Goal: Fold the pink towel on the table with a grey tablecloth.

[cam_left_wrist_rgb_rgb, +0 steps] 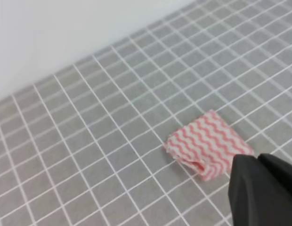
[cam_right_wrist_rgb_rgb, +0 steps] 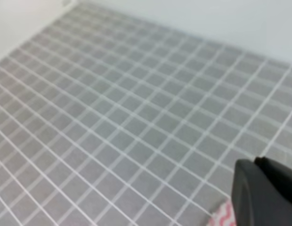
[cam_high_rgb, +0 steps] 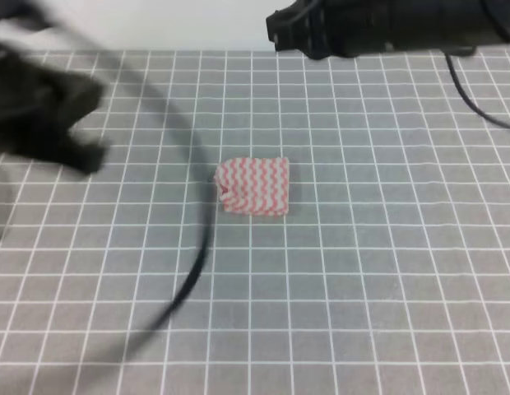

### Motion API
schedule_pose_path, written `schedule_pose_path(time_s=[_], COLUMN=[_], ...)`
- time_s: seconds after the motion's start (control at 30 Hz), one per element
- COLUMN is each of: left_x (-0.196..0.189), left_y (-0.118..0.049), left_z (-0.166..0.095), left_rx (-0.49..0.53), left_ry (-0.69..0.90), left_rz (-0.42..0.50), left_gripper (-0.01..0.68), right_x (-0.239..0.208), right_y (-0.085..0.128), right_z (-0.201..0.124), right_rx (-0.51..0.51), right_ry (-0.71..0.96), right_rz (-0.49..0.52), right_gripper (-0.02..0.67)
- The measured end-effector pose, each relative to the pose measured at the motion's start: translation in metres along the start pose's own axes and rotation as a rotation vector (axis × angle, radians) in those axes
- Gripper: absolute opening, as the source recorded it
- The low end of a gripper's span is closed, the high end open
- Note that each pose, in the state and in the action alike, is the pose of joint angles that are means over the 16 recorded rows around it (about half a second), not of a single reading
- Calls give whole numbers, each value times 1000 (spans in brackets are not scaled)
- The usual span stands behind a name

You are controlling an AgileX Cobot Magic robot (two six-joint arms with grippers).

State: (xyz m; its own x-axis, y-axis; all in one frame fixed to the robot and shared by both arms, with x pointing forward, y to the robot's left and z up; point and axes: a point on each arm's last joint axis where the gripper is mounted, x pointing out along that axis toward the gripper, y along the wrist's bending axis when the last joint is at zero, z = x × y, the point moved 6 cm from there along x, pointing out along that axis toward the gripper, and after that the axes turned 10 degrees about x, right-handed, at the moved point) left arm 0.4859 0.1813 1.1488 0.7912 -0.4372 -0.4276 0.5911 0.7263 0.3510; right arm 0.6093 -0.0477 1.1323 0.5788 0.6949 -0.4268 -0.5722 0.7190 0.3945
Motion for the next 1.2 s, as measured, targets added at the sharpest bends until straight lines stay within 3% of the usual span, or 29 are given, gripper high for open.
schedule_pose_path(time_s=[0.2, 0.43, 0.8, 1.2], left_x=[-74, -118, -130, -131], left_y=[-19, -43, -71, -80], left_z=[-27, -70, -121, -135], left_rx=[-48, -109, -140, -144], left_ry=[-104, -134, 29, 124], left_rz=[53, 66, -13, -63], left_gripper=[-2, -2, -2, -2], right_x=[-44, -93, -174, -221], right_y=[24, 27, 35, 50], right_z=[-23, -65, -102, -112], right_rx=[-24, -16, -56, -95], right_ry=[-123, -184, -309, -394], right_rz=[-15, -35, -13, 49], right_gripper=[-17, -17, -17, -16])
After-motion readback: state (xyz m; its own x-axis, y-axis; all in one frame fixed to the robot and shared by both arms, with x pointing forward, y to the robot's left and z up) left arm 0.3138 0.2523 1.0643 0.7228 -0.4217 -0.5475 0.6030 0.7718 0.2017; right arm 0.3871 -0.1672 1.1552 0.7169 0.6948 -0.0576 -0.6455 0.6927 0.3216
